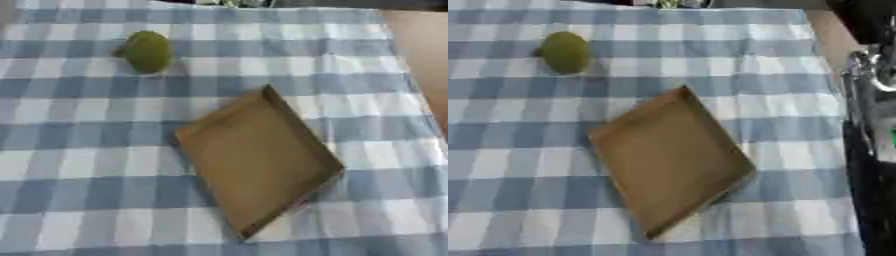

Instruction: Pick up objects on the table and place them in the box.

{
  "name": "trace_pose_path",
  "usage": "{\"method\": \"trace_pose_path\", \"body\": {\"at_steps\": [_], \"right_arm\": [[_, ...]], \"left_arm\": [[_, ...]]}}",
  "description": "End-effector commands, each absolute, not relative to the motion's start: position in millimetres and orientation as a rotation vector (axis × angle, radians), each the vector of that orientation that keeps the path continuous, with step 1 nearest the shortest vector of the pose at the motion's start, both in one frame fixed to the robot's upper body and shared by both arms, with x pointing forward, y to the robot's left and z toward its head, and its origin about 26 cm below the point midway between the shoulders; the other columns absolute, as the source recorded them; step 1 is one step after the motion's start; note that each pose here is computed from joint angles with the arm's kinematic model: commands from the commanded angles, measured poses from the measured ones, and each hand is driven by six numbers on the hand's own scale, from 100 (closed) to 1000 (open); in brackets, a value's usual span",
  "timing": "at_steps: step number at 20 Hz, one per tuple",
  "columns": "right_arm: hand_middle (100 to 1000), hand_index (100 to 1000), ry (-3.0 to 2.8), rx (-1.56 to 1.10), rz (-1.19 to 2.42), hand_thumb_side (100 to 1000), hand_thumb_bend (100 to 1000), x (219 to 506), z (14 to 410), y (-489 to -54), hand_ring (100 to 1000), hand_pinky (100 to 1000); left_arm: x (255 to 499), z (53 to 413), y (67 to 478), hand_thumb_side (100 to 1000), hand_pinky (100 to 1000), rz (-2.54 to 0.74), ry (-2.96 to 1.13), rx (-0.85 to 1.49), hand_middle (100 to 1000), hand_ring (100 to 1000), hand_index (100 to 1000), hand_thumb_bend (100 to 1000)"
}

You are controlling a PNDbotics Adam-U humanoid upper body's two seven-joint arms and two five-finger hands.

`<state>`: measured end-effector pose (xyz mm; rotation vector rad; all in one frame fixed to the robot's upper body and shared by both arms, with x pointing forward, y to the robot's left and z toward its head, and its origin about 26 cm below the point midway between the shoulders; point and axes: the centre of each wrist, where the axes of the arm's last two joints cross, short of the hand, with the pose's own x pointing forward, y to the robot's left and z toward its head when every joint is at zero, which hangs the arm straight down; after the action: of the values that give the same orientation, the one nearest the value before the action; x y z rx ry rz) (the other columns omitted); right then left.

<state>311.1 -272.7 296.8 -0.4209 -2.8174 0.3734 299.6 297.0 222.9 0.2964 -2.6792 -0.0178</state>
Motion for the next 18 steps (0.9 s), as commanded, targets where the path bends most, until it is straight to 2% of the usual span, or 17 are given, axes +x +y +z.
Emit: {"method": "trace_pose_path", "body": {"at_steps": [1, 10, 15, 18], "right_arm": [[606, 829, -2.848, -0.427, 0.383, 486, 100, 306.7, 305.5, -273.7, 913, 885], [607, 829, -2.851, -0.421, 0.387, 484, 100, 306.9, 305.9, -272.6, 912, 885], [607, 829, -2.845, -0.422, 0.405, 481, 100, 306.7, 305.5, -272.6, 911, 884], [607, 829, -2.842, -0.419, 0.418, 479, 100, 306.8, 305.4, -272.1, 911, 885]], "left_arm": [[296.3, 229.7, 297.6, 621, 569, -0.031, -2.707, 0.298, 554, 598, 714, 100], [297.9, 239.5, 296.3, 600, 585, -0.059, -2.72, 0.311, 577, 618, 732, 100], [300.7, 277.0, 290.5, 553, 627, -0.294, -2.662, 0.497, 631, 676, 779, 100], [300.9, 300.1, 281.0, 559, 654, -0.497, -2.579, 0.61, 677, 709, 819, 100]]}}
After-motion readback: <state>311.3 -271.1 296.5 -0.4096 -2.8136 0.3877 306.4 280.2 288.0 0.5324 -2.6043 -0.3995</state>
